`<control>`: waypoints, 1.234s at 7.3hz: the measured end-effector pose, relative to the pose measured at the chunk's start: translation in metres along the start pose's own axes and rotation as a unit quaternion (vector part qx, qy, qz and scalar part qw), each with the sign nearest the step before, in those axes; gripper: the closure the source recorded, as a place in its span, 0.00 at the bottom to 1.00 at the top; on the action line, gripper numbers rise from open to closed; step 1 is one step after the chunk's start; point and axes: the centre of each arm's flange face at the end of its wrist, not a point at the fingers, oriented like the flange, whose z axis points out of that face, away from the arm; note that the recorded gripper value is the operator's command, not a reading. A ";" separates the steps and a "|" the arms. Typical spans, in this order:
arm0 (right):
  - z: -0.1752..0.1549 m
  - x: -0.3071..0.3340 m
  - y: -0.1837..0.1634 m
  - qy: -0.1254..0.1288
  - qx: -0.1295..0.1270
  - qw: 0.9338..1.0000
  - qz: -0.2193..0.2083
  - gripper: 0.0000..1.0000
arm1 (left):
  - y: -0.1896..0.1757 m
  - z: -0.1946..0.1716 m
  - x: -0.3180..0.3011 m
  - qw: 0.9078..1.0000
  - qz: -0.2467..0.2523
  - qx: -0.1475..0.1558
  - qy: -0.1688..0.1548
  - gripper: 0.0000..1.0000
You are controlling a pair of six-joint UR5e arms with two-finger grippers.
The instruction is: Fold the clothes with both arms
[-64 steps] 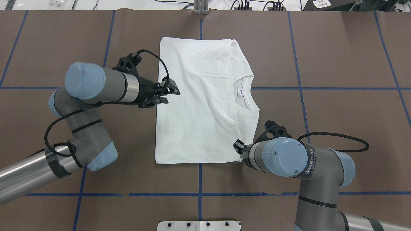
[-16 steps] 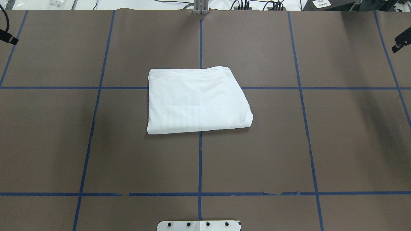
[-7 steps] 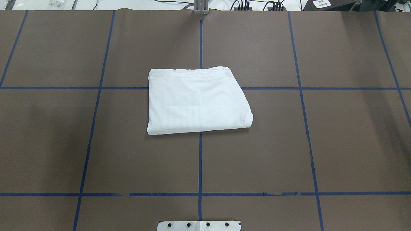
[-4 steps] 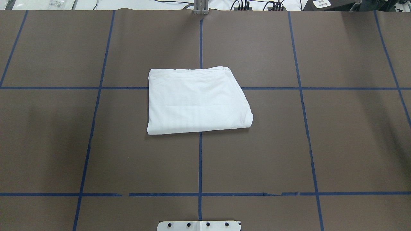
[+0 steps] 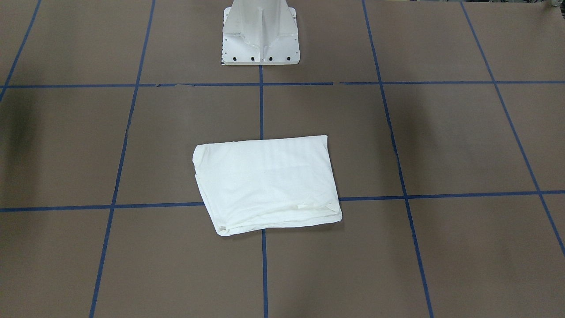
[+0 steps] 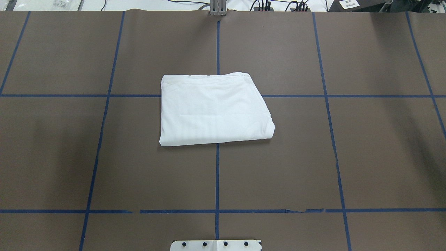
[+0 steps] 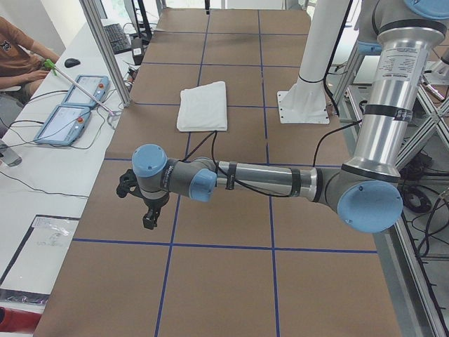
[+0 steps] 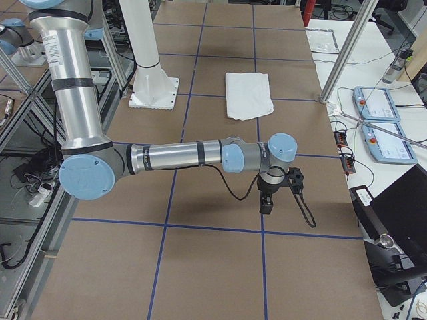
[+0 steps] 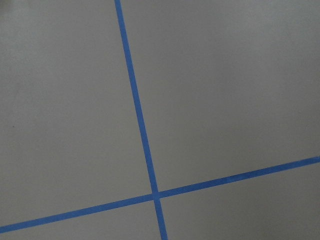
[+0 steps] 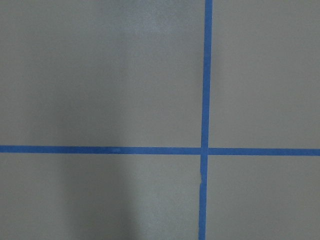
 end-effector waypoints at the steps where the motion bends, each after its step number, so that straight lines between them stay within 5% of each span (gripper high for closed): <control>1: 0.002 0.002 0.002 0.000 -0.002 1.000 0.001 0.00 | 0.000 -0.007 0.002 1.000 0.002 0.007 0.002 0.00; 9: 0.006 0.004 0.005 -0.005 -0.004 1.000 0.005 0.00 | 0.030 -0.016 0.002 1.000 0.007 0.022 -0.009 0.00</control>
